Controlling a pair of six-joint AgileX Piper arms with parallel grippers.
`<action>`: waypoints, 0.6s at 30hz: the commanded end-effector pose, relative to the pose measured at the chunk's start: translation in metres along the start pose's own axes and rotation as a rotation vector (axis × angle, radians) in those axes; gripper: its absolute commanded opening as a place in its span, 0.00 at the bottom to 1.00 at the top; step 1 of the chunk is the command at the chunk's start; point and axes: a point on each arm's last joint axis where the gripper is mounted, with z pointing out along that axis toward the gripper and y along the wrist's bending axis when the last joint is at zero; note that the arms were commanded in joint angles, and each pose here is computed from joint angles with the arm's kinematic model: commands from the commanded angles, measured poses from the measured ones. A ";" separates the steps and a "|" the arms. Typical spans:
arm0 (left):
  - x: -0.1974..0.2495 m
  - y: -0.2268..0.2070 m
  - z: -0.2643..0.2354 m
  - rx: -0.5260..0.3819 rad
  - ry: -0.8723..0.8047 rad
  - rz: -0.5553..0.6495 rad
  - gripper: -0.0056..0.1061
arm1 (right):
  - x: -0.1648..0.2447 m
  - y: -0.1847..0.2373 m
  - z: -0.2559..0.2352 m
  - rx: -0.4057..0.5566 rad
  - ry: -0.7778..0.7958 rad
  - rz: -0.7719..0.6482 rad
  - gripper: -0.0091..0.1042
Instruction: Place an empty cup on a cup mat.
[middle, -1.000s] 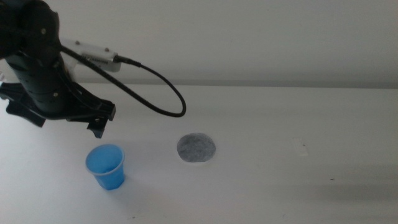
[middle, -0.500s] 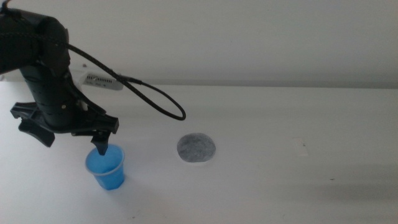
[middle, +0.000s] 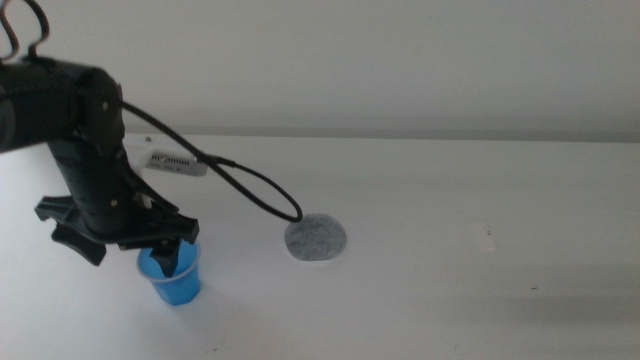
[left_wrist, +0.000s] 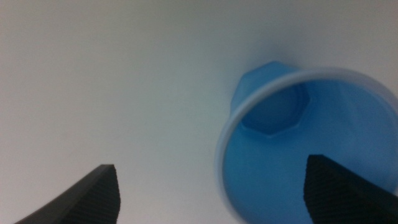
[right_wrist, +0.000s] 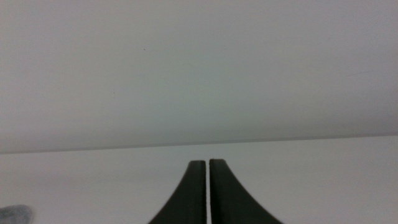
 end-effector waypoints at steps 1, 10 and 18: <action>-0.001 0.000 0.007 0.007 -0.036 -0.001 0.75 | 0.009 0.000 -0.001 0.000 -0.007 -0.011 0.07; 0.000 -0.001 0.025 0.012 -0.024 -0.006 0.56 | 0.009 0.000 -0.001 0.000 -0.007 -0.011 0.07; 0.011 -0.008 -0.002 0.025 0.013 -0.006 0.03 | 0.009 0.000 -0.001 0.000 -0.007 -0.011 0.07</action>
